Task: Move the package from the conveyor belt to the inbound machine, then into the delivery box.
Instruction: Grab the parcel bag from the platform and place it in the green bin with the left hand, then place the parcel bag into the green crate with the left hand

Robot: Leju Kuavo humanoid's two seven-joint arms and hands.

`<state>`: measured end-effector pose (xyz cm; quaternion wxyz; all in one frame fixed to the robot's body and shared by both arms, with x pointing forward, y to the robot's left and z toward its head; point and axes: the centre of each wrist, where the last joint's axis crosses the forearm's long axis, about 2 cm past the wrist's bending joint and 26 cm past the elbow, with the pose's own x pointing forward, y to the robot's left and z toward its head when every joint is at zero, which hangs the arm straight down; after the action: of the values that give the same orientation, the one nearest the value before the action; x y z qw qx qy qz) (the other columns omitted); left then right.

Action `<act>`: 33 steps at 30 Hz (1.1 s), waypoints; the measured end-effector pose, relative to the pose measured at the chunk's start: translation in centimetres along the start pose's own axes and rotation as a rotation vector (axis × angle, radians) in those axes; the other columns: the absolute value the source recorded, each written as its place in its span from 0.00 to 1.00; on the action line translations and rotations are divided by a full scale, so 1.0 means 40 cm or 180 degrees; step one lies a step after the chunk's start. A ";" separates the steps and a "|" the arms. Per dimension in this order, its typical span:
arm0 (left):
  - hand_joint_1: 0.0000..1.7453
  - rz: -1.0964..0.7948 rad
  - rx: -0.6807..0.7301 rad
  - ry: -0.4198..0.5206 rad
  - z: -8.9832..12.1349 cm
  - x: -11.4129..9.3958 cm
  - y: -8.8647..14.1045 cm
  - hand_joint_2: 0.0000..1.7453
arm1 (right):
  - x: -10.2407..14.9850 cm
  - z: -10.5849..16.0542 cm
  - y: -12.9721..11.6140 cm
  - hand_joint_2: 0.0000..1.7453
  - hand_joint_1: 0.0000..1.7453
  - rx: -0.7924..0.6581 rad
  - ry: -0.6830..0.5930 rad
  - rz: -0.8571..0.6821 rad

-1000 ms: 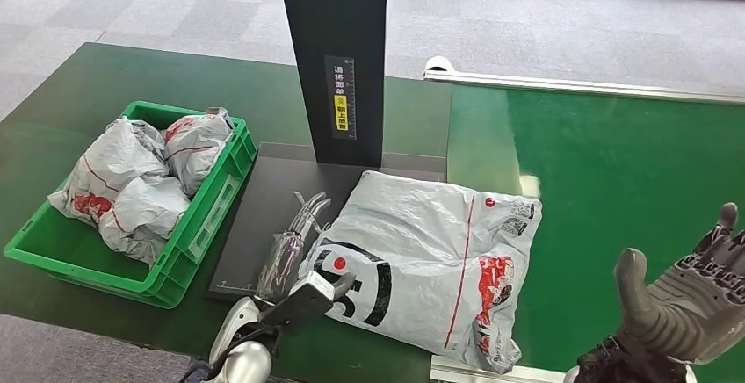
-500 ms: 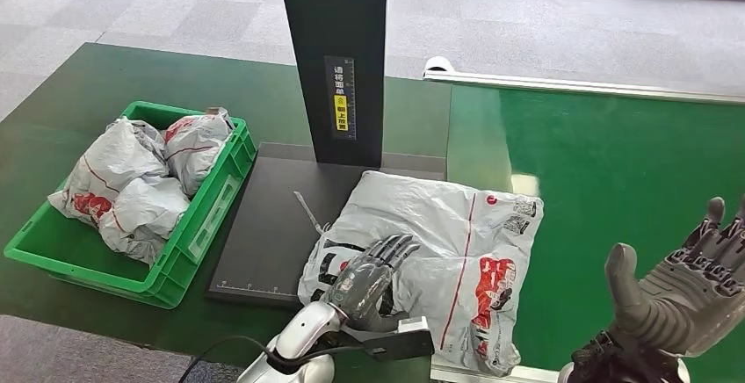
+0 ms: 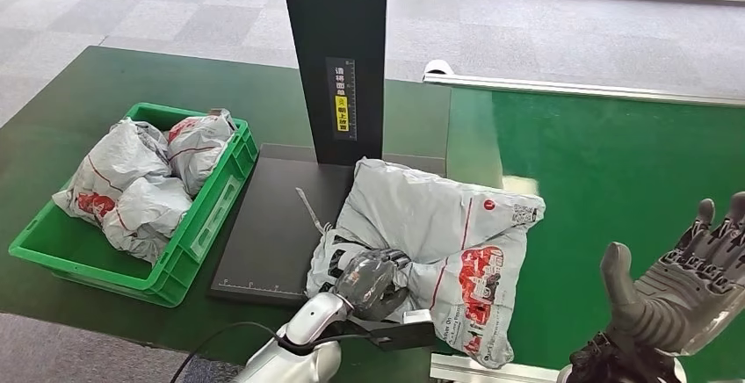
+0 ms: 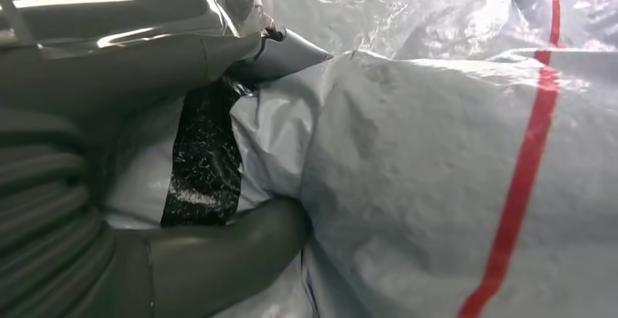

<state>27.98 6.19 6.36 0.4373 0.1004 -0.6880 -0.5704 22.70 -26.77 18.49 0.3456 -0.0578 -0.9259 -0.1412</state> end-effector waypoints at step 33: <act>1.00 0.0066 0.4331 0.0193 0.354 -0.139 0.451 1.00 | 0.001 0.065 -0.031 1.00 0.00 -0.0197 0.0222 0.0142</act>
<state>27.67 25.56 19.87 0.3014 0.3624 -0.8819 -0.0035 20.80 -27.17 16.34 0.3788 -0.0842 -0.9069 -0.1639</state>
